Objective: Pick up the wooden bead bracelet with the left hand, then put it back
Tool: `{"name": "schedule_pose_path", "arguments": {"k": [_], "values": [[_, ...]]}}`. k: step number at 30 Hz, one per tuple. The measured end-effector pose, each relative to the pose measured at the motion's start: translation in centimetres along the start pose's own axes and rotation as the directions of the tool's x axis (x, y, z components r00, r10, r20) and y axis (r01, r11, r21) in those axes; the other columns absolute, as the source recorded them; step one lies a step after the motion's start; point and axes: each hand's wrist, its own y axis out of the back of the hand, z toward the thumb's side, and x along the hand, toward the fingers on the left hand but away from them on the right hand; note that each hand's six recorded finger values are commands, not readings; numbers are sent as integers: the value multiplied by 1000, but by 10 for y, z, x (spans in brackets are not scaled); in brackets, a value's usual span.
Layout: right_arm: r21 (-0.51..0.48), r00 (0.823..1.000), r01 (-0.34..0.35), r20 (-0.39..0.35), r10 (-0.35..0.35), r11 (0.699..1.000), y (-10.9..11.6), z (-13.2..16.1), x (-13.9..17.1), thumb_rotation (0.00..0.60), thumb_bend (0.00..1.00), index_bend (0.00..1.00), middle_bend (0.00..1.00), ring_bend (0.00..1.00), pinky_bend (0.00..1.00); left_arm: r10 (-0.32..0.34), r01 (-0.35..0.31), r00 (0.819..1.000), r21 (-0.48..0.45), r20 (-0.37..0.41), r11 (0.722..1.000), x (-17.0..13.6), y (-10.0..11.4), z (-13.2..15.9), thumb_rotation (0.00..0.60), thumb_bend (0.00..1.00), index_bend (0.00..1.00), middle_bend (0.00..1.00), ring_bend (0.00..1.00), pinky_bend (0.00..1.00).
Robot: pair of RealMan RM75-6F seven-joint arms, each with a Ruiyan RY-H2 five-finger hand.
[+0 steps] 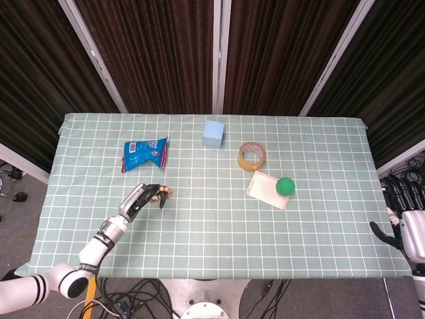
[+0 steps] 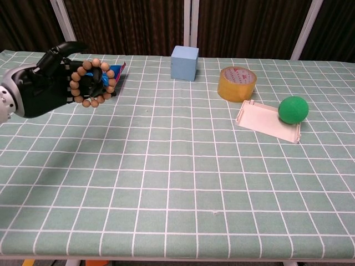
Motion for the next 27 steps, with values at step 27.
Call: {"name": "schedule_pose_path", "arguments": {"k": [27], "values": [[-6, 1000, 12, 5, -12, 1000, 2, -3, 3, 600, 118, 0, 50, 0, 0, -10, 10, 1000, -14, 5, 1000, -2, -7, 3, 242, 520, 636, 711, 332, 129]]}}
